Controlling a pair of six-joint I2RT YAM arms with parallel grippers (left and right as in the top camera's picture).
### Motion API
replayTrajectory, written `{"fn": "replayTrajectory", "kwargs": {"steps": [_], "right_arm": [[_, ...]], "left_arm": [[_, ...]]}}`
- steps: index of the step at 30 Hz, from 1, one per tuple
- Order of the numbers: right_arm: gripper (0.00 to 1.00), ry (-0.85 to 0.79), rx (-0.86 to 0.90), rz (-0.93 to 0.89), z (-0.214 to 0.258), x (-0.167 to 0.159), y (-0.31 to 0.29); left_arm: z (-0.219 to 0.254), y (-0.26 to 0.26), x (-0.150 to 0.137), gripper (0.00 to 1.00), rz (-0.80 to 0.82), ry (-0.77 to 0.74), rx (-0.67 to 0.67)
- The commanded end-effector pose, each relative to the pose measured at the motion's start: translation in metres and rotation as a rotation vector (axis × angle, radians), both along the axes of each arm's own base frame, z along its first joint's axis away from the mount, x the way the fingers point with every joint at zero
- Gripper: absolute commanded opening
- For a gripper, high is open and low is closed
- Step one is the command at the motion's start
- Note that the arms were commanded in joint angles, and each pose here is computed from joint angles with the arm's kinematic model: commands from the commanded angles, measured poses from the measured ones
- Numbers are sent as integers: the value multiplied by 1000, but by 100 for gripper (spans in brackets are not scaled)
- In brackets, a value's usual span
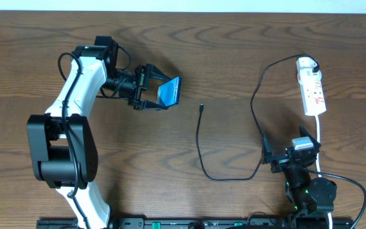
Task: Plug charger to phone and switch on socket
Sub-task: 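Rotate the phone so its bottom port faces right, hold it, then reach the right gripper to the cable and grasp its connector end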
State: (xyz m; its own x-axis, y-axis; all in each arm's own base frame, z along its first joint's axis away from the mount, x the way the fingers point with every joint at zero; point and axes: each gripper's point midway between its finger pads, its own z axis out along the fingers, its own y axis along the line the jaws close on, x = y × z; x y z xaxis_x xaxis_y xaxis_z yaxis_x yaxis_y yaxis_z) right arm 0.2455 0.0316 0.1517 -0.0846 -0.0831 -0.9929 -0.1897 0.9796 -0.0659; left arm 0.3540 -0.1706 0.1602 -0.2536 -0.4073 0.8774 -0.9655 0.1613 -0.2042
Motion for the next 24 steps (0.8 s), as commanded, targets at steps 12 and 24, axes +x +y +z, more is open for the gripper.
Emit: {"fn": "replayTrajectory", "kwargs": {"steps": [12, 24], "right_arm": [[99, 2, 8, 1, 0, 0, 1], [99, -6, 7, -3, 2, 0, 0]], "left_arm": [[10, 0, 0, 60, 4, -19, -10], [-20, 18, 0, 60, -2, -28, 193]]}}
